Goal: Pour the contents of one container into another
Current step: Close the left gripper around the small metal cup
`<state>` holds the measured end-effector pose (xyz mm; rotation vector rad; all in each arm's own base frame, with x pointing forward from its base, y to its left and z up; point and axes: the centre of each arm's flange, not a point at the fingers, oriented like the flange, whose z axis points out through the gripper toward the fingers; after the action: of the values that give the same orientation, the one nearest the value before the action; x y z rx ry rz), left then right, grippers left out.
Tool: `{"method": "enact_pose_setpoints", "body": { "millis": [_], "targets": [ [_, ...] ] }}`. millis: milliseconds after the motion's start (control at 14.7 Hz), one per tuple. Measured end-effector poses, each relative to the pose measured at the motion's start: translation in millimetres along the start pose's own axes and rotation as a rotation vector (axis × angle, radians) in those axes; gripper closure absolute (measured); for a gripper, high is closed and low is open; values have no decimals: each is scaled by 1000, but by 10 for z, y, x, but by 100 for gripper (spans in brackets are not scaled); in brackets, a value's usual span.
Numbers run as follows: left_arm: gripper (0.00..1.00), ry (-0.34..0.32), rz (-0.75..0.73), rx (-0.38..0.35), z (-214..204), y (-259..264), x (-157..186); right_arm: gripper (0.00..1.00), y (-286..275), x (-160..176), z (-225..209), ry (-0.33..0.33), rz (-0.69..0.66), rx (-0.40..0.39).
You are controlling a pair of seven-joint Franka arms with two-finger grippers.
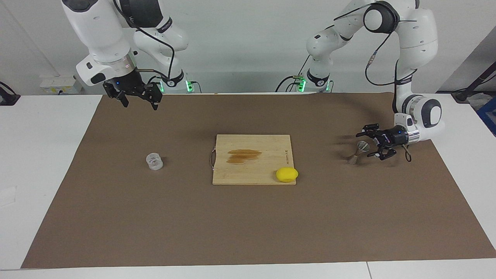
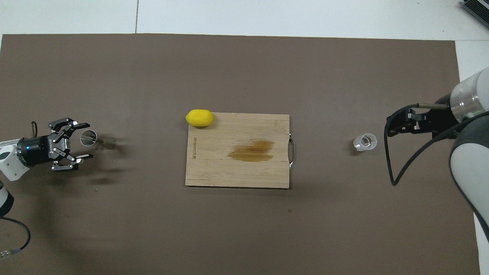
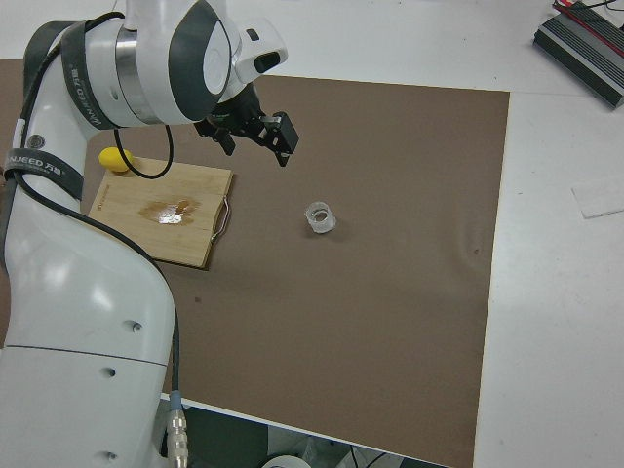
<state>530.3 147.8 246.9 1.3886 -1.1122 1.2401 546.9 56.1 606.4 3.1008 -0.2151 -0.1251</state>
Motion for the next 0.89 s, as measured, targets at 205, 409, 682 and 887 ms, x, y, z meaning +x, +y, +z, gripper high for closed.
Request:
{"method": "enact_pose_setpoints", "body": {
  "millis": [205, 409, 682, 887],
  "targets": [
    [0, 1, 0, -2, 16, -1, -1, 0, 0, 0, 0, 0, 0, 0],
    [5, 0, -1, 0, 13, -1, -3, 0, 0, 0, 0, 0, 0, 0],
    [10, -2, 0, 8, -8, -5, -6, 0, 0, 0, 0, 0, 0, 0],
    [18, -9, 0, 19, -31, -12, -14, 0, 0, 0, 0, 0, 0, 0]
  ]
}}
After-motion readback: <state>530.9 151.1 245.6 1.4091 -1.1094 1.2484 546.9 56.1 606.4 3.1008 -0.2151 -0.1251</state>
